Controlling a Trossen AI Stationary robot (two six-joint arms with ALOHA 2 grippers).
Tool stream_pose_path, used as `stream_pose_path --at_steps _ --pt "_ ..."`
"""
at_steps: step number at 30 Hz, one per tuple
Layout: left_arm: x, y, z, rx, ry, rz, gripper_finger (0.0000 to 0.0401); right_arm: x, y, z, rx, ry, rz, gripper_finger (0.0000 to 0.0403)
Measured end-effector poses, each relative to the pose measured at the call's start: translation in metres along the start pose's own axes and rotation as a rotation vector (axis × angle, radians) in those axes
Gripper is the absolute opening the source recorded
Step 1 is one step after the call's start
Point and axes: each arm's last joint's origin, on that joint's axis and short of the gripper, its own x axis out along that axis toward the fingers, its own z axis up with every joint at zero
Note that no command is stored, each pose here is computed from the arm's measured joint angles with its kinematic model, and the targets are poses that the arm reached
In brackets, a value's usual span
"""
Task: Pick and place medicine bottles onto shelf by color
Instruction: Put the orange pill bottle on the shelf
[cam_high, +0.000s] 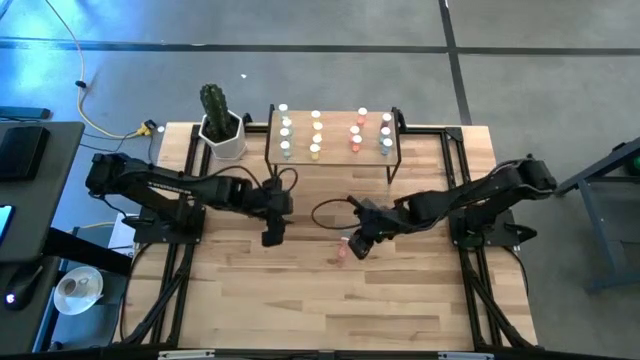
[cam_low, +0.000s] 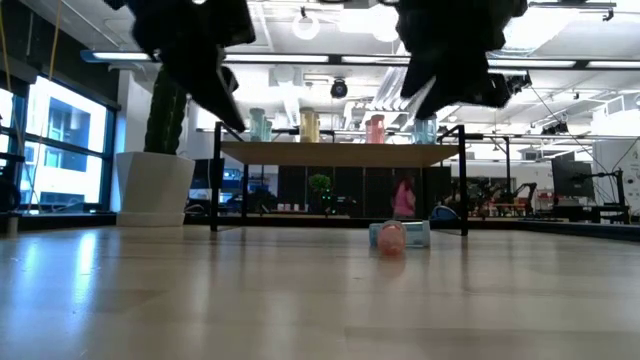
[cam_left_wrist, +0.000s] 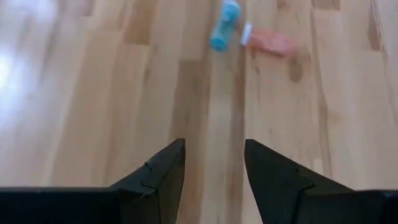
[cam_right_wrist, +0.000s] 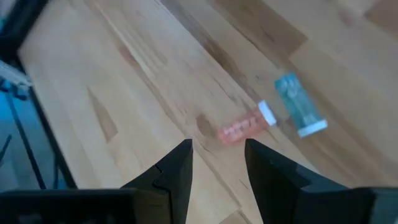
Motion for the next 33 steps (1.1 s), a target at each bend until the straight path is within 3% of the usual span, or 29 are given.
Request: stream_pose_path --at_steps 11,24,28,33 --pt "-0.005 -0.008 -0.019 0.078 0.074 0.037 0.0156 0.045 -0.003 -0.014 0.195 0.108 -0.090 0.0139" --pt "-0.012 -0.006 -0.020 0.174 0.069 0.035 0.0156 0.082 -0.008 -0.021 0.599 0.086 -0.166 0.0139" --pt "-0.012 -0.006 -0.020 0.192 0.069 0.034 0.0156 0.090 -0.008 -0.022 0.652 0.095 -0.160 0.0139" --pt "-0.012 -0.006 -0.020 0.202 0.069 0.034 0.0156 0.092 -0.008 -0.017 0.634 0.085 -0.128 0.0139"
